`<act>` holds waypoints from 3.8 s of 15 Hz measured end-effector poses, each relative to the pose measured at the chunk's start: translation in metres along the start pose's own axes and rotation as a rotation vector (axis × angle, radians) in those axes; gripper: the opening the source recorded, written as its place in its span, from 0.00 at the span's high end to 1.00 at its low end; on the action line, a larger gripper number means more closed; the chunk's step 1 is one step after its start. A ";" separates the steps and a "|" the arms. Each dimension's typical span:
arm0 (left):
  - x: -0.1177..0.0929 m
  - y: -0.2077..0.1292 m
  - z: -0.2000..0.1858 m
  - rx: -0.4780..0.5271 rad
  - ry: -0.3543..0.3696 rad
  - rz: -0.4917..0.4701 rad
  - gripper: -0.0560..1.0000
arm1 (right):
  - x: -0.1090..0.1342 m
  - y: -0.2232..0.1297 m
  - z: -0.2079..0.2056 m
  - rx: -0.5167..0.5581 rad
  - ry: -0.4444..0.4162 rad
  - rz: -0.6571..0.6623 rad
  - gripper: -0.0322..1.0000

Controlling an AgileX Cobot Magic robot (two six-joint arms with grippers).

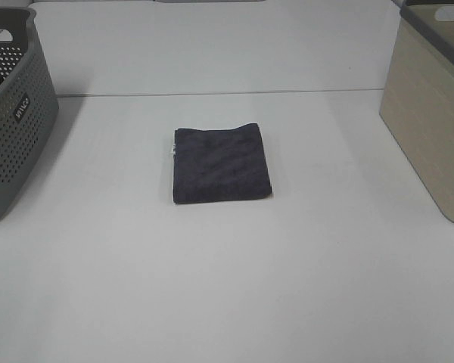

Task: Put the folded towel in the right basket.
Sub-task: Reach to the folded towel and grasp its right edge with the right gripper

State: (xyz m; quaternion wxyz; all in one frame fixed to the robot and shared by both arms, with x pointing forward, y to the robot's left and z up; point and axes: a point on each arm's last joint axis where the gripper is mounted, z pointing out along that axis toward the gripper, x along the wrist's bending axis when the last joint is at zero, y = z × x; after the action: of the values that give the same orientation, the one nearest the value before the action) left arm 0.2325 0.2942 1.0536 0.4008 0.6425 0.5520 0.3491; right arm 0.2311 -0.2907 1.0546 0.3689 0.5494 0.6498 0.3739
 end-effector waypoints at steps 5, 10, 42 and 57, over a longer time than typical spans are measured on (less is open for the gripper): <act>0.000 0.000 0.000 0.000 0.000 0.000 0.02 | 0.000 0.000 0.000 0.000 0.000 0.000 0.31; 0.000 0.000 0.000 0.000 0.000 0.000 0.02 | 0.000 0.000 0.000 0.000 0.000 0.000 0.31; 0.000 0.000 0.000 0.000 0.000 0.000 0.02 | -0.010 0.062 0.063 0.097 0.036 0.129 0.31; 0.000 0.000 0.000 0.000 0.000 0.000 0.02 | 0.009 0.204 0.274 0.445 0.316 -0.029 0.31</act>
State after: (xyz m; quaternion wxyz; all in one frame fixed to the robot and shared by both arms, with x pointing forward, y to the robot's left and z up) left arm 0.2325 0.2942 1.0536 0.4008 0.6425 0.5520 0.3491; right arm 0.5629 -0.2356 1.1131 0.1385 0.5425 0.7733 0.2977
